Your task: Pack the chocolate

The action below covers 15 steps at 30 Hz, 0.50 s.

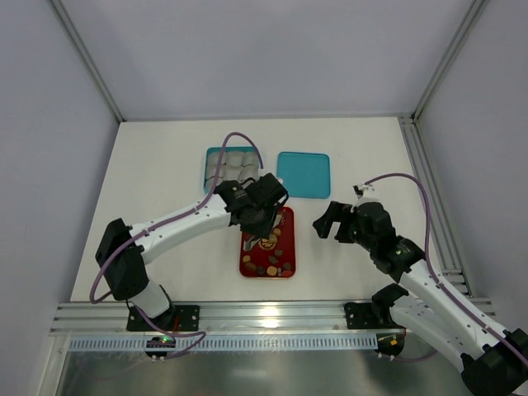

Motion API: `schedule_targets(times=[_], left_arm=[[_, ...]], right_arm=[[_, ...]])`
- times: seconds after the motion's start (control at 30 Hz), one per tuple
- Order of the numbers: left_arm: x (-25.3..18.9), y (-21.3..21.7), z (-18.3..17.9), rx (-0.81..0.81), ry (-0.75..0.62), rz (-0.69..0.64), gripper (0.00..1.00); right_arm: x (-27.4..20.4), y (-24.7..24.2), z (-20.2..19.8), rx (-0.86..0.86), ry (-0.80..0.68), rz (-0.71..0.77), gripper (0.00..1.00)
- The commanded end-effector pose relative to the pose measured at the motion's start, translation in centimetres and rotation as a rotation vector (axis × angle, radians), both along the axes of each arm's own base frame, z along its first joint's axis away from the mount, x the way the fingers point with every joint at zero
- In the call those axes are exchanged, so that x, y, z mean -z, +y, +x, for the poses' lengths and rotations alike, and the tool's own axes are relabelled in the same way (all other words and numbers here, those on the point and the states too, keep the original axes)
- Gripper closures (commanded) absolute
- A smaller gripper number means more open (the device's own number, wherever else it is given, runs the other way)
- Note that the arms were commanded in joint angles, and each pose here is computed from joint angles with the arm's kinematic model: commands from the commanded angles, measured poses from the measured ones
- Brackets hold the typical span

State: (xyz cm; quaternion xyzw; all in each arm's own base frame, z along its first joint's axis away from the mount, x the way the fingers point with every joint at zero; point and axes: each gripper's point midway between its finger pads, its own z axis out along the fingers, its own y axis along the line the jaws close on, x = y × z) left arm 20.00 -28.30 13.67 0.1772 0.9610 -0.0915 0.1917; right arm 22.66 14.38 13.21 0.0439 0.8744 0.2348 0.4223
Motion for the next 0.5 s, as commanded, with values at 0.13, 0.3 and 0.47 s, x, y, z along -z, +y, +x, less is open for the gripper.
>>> schedule_targets(times=[0.13, 0.3, 0.47], left_arm=[[-1.92, -1.96, 0.4, 0.037, -0.037, -0.059, 0.63], [-1.94, -2.2, 0.29, 0.043, -0.036, -0.052, 0.63], [-1.6, -2.32, 0.24, 0.048, -0.03, -0.043, 0.64]], right_arm=[[-0.55, -0.1, 0.21, 0.014, -0.032, 0.012, 0.0], [-0.33, -0.17, 0.12, 0.017, -0.027, 0.012, 0.0], [-0.2, -0.25, 0.08, 0.02, -0.028, 0.01, 0.0]])
